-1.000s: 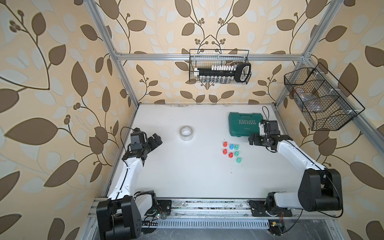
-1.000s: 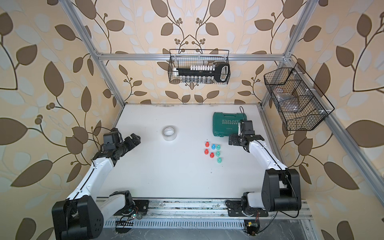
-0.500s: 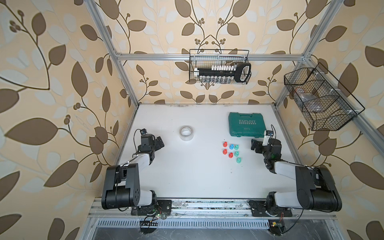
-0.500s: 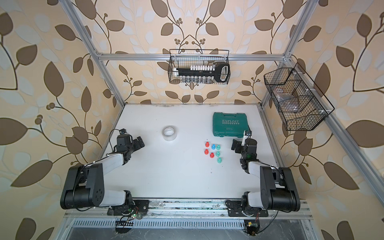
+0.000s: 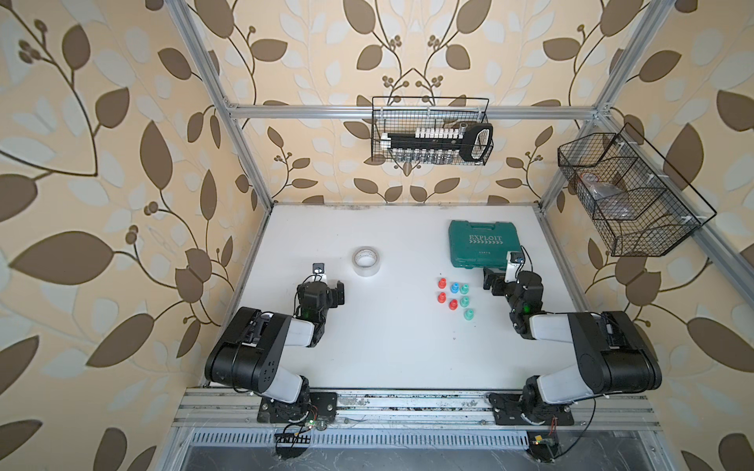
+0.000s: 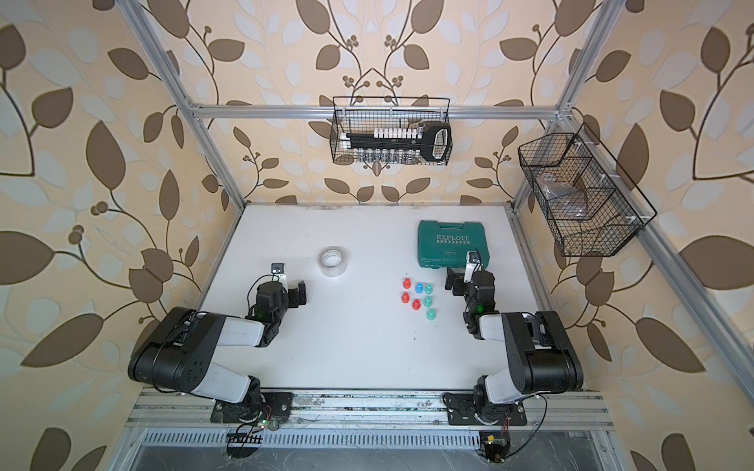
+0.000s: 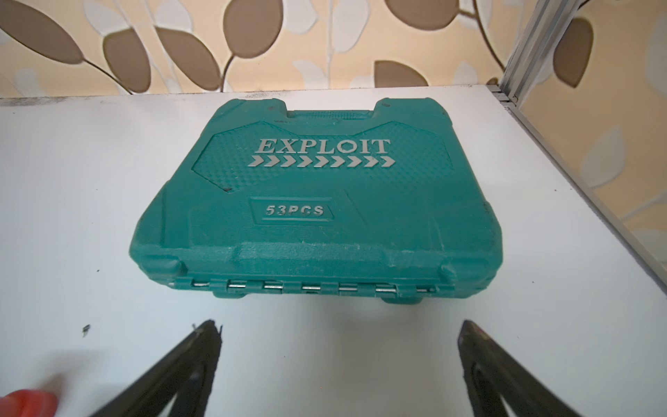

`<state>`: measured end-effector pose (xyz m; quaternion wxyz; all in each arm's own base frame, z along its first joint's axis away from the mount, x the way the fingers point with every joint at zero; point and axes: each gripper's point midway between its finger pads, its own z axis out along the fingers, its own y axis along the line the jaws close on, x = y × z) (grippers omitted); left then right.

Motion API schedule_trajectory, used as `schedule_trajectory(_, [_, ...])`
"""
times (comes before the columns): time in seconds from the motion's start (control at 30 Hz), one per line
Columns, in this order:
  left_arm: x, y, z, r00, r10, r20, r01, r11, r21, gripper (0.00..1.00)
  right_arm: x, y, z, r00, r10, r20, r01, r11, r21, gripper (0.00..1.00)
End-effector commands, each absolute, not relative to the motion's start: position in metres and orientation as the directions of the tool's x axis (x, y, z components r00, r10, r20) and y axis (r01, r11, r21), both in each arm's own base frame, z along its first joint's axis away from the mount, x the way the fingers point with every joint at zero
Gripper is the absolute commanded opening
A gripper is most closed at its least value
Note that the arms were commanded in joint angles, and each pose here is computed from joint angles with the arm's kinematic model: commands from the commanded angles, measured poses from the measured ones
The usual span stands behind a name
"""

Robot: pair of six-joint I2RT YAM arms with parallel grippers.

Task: Close the stamp cap
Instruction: Reset both arms

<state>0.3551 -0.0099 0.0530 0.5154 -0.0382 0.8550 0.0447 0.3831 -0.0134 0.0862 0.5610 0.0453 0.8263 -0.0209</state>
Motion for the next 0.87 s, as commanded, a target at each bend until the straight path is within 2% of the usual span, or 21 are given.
schedule_trajectory(0.0, [0.3797,0.0028,0.0779,-0.409,-0.035,-0.912,-0.142,0.99,0.025,0.99,0.3869,-0.0178,0.0916,-0.355,0.029,-0.934,0.124,0.992,-0.017,0.98])
schedule_trajectory(0.07, [0.3859,0.0112,0.0722,-0.448,-0.101,-0.888,-0.126,0.991,-0.049,0.99,0.387,-0.0174,0.0921,-0.352,0.026,-0.935,0.124,0.992,-0.019,0.98])
schedule_trajectory(0.83, [0.3823,0.0099,0.076,-0.433,-0.097,-0.896,-0.121,0.991,-0.049,0.99,0.3894,-0.0103,0.0903,-0.368,0.004,-0.93,0.092,0.995,-0.032,0.98])
